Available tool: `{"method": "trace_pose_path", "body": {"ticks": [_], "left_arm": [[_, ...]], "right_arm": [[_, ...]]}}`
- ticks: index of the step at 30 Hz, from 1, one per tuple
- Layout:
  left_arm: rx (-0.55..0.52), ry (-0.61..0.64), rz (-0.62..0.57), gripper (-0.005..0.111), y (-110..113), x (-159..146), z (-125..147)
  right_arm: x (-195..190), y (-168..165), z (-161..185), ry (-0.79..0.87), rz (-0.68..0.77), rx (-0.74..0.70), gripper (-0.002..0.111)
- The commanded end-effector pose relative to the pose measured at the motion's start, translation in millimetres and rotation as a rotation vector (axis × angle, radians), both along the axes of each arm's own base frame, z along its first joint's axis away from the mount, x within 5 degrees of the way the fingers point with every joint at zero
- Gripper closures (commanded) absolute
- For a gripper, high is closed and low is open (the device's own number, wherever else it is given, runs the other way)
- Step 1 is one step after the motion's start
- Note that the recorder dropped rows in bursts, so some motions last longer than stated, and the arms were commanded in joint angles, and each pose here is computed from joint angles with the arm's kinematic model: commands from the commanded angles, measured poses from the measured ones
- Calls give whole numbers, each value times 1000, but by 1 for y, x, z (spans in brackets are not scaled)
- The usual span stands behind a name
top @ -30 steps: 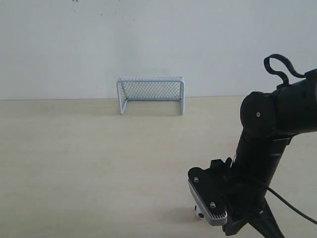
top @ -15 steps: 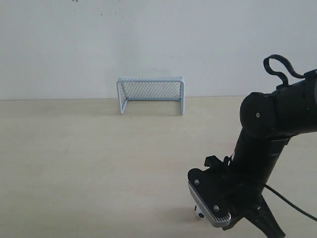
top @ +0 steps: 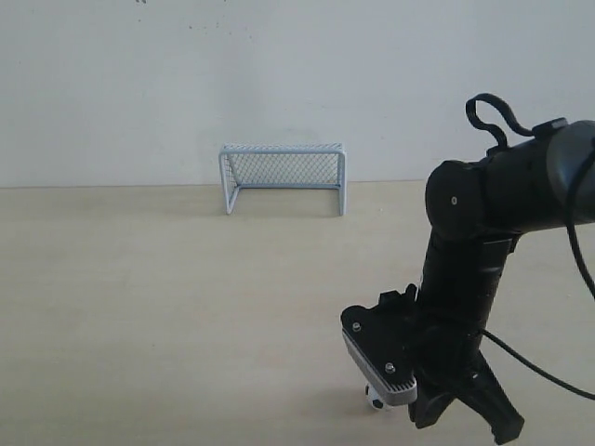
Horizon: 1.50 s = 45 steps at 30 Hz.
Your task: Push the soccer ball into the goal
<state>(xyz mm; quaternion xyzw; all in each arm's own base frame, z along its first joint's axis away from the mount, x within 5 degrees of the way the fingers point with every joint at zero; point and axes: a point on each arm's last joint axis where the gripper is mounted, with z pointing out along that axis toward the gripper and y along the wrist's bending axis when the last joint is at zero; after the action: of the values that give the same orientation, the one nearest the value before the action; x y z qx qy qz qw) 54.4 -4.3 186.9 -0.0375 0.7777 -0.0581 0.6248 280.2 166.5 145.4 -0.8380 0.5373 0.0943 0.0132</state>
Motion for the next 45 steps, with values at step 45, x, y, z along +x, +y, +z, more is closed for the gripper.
{"method": "trace_pose_path", "body": {"ticks": [45], "left_arm": [[8, -3, 3, 102, 0, 0, -1]], "right_arm": [[35, 25, 89, -732, -620, 298, 108]]}}
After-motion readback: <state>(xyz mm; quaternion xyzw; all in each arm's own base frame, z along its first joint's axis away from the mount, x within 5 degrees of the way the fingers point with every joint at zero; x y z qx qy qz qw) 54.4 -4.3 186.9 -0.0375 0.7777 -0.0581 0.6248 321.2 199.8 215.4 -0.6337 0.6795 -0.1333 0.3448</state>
